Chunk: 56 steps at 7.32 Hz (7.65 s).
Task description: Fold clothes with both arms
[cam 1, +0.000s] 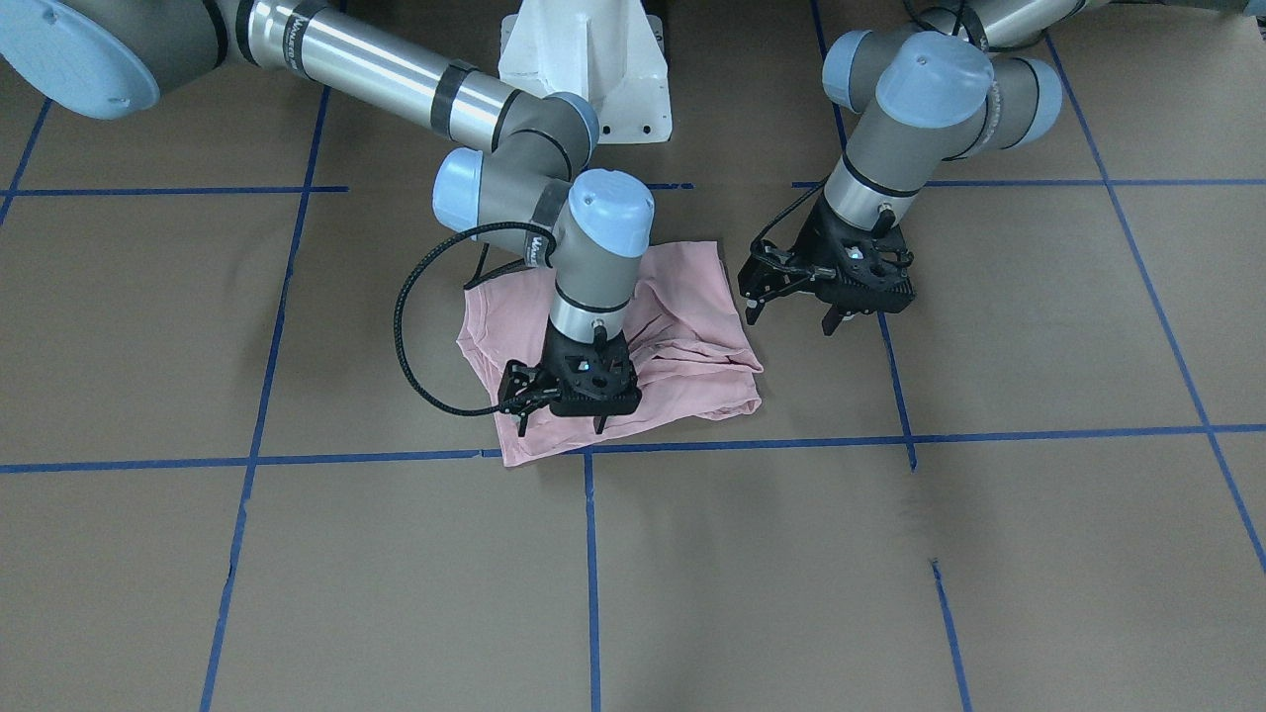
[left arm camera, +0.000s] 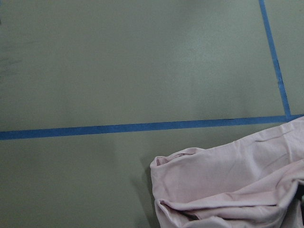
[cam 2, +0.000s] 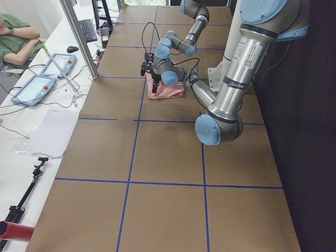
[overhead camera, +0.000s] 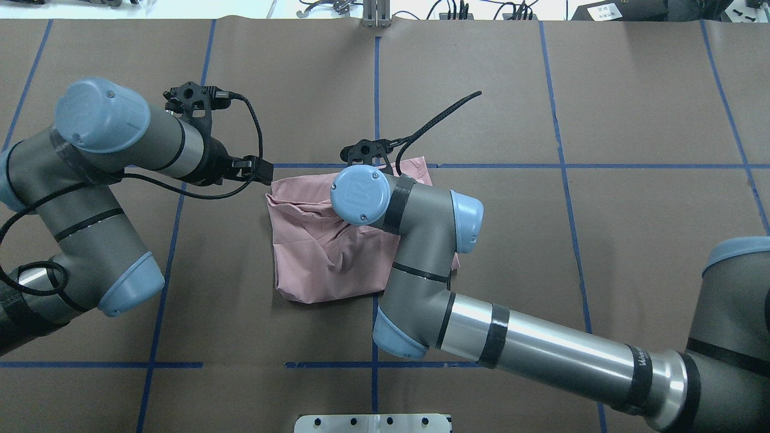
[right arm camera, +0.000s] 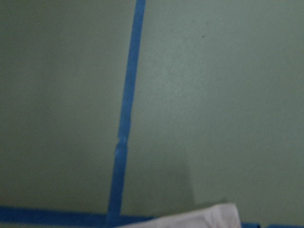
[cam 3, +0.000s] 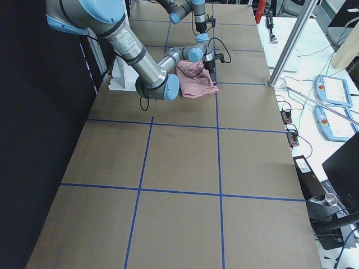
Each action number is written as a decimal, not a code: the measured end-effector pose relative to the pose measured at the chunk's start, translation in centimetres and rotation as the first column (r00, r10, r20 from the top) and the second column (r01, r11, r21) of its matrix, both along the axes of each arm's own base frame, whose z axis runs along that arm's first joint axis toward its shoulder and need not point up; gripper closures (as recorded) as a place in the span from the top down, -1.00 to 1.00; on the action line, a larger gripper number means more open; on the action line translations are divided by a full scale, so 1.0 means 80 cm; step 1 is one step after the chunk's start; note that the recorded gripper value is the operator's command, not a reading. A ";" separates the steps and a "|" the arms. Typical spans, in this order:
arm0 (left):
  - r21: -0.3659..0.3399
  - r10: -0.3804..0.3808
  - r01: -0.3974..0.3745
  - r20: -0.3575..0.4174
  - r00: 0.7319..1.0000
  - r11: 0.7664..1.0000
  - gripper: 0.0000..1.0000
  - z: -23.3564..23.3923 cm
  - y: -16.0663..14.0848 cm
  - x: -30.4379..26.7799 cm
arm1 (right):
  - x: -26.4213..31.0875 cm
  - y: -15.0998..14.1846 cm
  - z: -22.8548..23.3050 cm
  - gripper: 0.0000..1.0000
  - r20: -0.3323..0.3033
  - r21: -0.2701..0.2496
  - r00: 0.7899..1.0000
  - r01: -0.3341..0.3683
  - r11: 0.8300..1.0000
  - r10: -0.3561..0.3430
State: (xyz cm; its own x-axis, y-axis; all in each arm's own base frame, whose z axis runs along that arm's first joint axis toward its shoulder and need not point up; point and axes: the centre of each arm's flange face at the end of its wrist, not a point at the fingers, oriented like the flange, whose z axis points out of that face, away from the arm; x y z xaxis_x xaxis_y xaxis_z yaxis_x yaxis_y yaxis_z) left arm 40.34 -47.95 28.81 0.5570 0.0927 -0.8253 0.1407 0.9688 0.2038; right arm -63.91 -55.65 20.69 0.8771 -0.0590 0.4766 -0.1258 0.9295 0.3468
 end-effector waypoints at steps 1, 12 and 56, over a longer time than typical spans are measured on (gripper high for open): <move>-0.002 0.001 -0.001 0.001 1.000 1.000 1.00 0.001 0.001 0.001 | 0.021 -0.039 0.009 1.00 -0.030 -0.005 1.000 -0.007 1.000 0.007; -0.100 -0.048 0.068 0.188 0.981 0.993 1.00 0.057 -0.026 0.152 | 0.116 -0.099 -0.008 1.00 0.087 -0.057 0.995 0.048 0.997 -0.043; 0.007 -0.076 0.076 0.085 0.993 0.997 1.00 0.091 -0.078 0.026 | 0.032 0.029 0.017 -0.96 0.347 -0.001 0.928 0.144 0.990 -0.135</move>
State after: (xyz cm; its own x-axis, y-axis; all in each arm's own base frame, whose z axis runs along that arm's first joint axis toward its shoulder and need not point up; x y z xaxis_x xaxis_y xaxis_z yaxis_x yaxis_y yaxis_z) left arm 42.44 -54.21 36.11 0.6309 0.0502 -0.7742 0.1958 0.9553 0.2214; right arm -61.39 -53.33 22.02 0.6420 -0.1524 0.7514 -0.1023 0.9542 0.2810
